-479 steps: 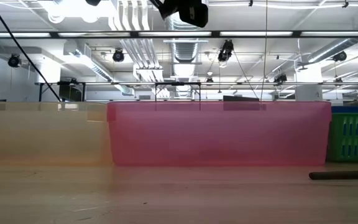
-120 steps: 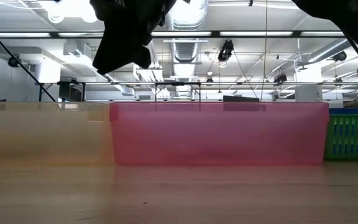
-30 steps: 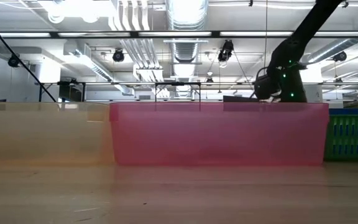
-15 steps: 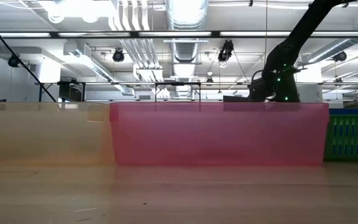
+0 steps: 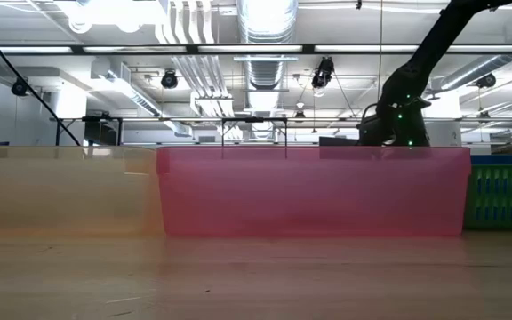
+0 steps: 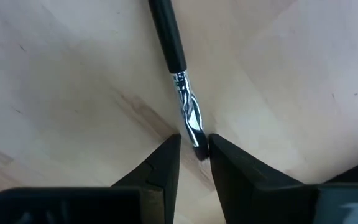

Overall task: Pick & Place Paint Supplies
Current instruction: Put the silver foundation brush into the orange bin, then put the gold paintbrush into the orange bin

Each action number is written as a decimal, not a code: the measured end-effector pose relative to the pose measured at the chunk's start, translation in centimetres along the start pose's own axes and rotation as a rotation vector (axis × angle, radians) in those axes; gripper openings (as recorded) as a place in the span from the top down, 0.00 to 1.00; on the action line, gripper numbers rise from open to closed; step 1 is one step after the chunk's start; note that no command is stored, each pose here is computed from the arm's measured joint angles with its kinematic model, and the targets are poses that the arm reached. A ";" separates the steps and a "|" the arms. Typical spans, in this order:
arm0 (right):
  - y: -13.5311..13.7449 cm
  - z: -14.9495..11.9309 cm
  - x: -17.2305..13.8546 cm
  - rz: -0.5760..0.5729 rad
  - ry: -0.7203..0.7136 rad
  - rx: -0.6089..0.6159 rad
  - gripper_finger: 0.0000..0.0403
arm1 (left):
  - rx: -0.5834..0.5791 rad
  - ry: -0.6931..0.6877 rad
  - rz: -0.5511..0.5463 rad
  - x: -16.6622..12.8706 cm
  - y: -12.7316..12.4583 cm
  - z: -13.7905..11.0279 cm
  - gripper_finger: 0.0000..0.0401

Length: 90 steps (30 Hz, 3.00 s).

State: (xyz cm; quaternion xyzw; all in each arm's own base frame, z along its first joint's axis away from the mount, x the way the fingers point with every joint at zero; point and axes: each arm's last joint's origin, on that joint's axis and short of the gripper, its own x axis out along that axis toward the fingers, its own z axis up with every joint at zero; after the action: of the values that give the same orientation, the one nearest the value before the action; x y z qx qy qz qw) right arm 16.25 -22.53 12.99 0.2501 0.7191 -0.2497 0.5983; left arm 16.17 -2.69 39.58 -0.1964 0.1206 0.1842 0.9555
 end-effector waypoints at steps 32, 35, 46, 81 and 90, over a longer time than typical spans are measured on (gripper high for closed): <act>19.7 -6.9 -16.3 0.424 -0.623 -0.384 0.98 | 0.114 -0.009 0.028 -1.5 1.1 0.2 0.69; 23.7 -4.7 -17.7 0.453 -0.668 -0.427 0.98 | 0.109 -0.017 0.025 -1.8 1.2 0.3 0.69; 33.7 3.2 -20.4 0.584 -0.780 -0.597 0.98 | 0.198 -0.058 0.071 -2.6 1.8 0.6 0.69; 44.3 10.8 -11.0 0.781 -0.684 -0.494 0.81 | 0.210 -0.159 0.087 -6.1 4.1 1.3 0.69; 43.1 9.8 -13.0 0.796 -0.616 -0.474 0.55 | 0.215 -0.150 0.082 -6.1 4.1 1.3 0.69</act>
State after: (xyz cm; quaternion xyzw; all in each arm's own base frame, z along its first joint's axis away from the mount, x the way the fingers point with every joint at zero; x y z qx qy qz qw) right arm 53.93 2.53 21.68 0.2766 0.3976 0.1026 0.8689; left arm 9.24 -0.54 41.22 -0.0735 0.0756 0.2236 0.9690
